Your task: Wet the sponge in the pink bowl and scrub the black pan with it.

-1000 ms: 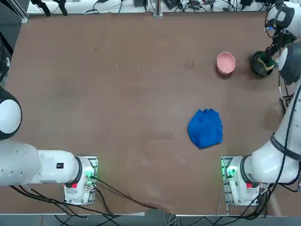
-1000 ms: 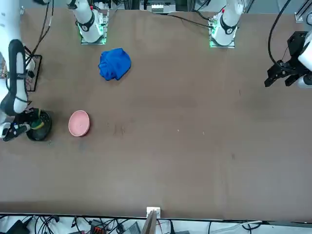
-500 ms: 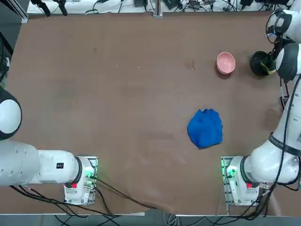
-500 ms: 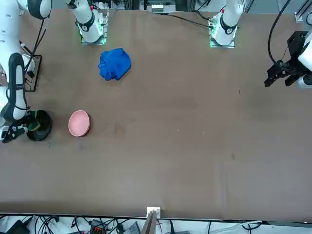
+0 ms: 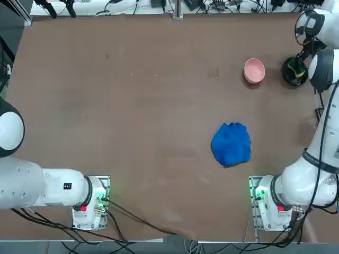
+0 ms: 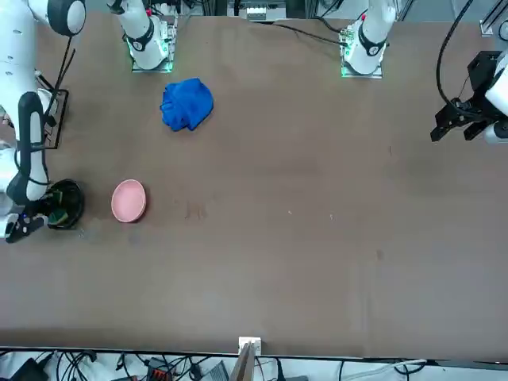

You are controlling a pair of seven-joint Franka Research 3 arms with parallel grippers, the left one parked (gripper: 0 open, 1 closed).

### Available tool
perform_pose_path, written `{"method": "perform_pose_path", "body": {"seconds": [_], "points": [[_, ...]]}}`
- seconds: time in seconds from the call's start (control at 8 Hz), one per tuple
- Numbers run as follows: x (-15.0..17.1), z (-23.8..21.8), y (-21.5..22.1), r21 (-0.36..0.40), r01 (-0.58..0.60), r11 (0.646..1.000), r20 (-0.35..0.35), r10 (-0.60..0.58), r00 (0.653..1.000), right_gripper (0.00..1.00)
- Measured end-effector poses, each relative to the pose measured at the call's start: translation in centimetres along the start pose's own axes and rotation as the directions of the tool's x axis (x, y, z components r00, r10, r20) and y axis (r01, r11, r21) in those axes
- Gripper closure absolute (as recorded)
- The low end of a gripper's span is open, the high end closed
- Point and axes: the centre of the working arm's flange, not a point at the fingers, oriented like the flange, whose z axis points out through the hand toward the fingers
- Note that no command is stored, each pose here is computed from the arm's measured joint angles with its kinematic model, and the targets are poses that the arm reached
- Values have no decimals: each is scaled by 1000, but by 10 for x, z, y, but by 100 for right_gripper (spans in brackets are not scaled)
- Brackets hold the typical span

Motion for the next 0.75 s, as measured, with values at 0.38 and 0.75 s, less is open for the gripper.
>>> {"method": "perform_pose_path", "body": {"seconds": [0.38,0.75], "points": [[5,9,-24,116,21,993,64,-28,998,94],[-24,17,-7,173,43,984,81,-58,995,94]]}}
